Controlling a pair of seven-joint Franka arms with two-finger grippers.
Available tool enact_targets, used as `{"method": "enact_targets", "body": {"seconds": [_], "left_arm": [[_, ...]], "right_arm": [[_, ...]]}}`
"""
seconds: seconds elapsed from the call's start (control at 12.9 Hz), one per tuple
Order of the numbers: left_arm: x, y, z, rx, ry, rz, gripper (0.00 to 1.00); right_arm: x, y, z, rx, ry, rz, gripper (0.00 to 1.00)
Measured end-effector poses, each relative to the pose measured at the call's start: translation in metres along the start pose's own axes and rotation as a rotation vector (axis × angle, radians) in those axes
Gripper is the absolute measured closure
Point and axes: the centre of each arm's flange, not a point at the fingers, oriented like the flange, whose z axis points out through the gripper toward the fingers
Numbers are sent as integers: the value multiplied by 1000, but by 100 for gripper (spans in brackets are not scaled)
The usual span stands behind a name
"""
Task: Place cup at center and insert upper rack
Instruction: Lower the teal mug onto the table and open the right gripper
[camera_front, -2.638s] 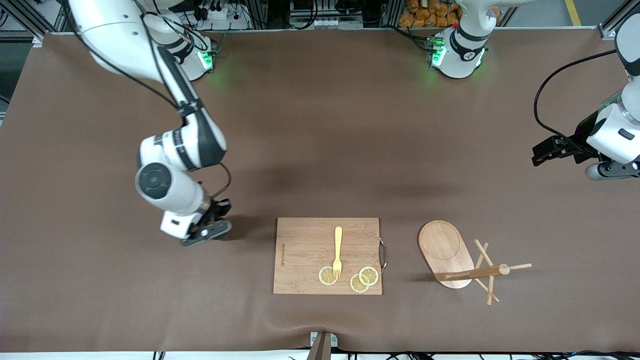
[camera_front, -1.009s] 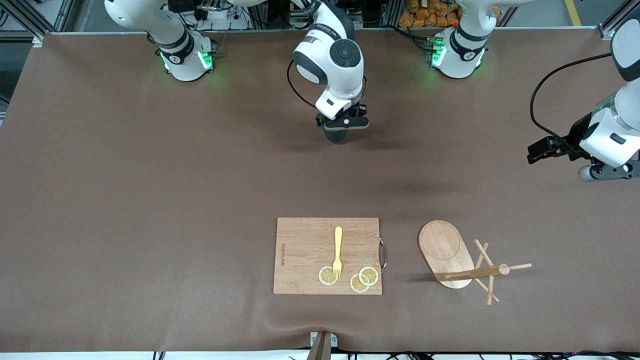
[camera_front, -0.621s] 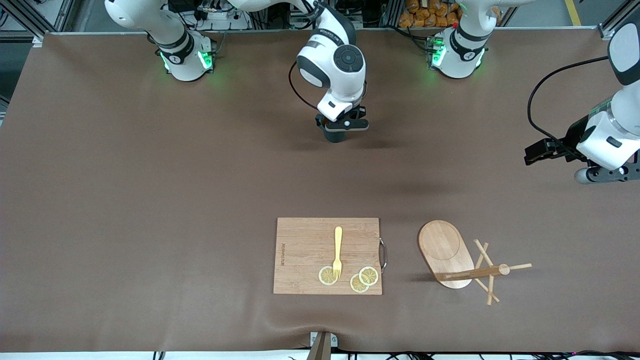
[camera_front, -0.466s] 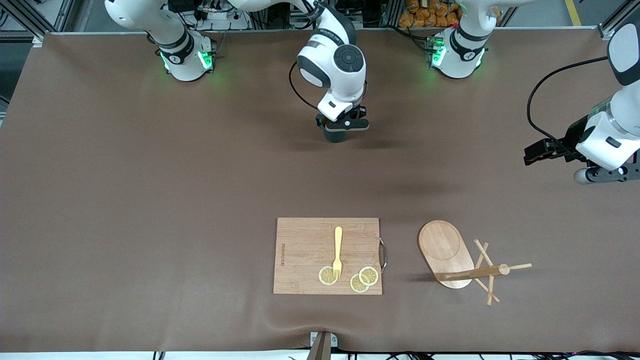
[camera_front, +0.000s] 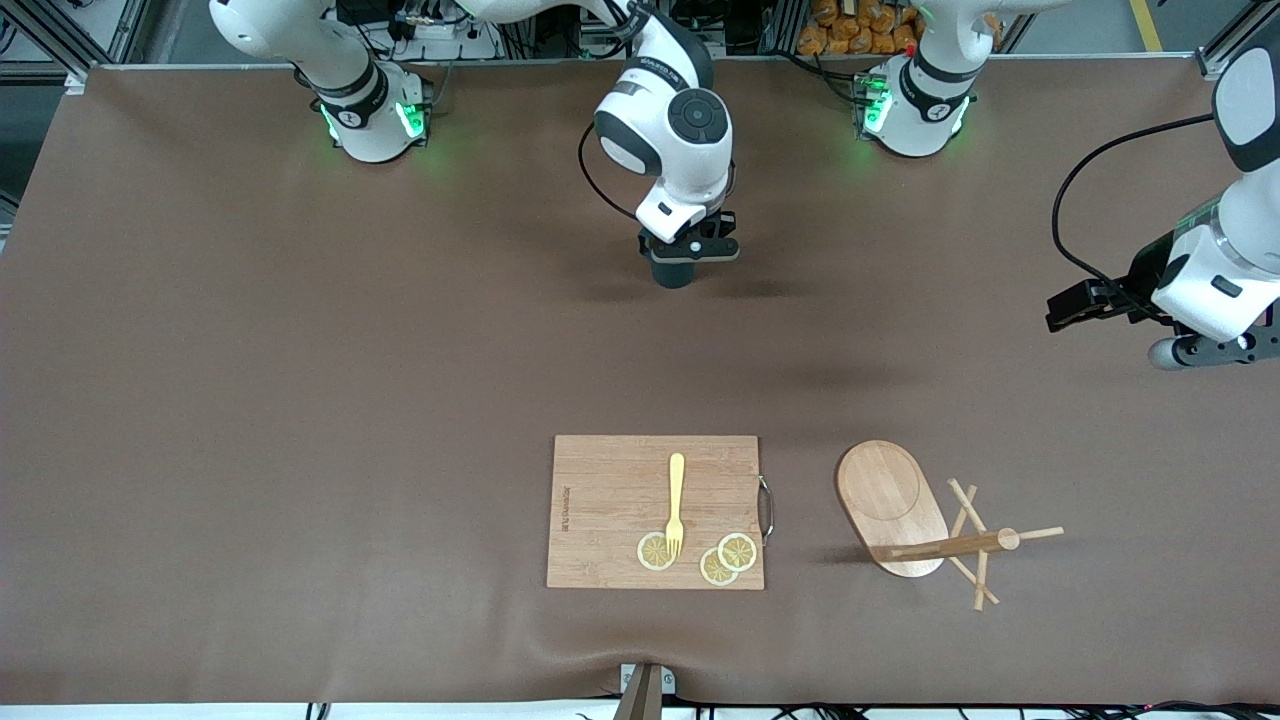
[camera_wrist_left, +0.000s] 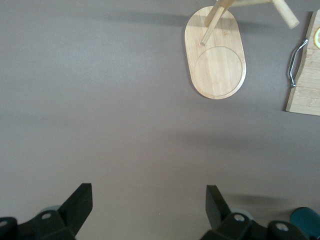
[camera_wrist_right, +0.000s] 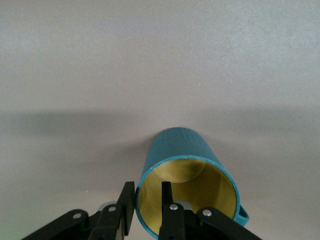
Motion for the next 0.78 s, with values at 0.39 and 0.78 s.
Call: {"method": "enact_targets", "body": {"seconds": [0.39,0.78], "left_arm": [[-1,5,0,0,0,5,0],[-1,5,0,0,1,3,0]], "right_arm": [[7,-3,-12,17,15,5,42],[61,30,-93,26,14,74,0]]}}
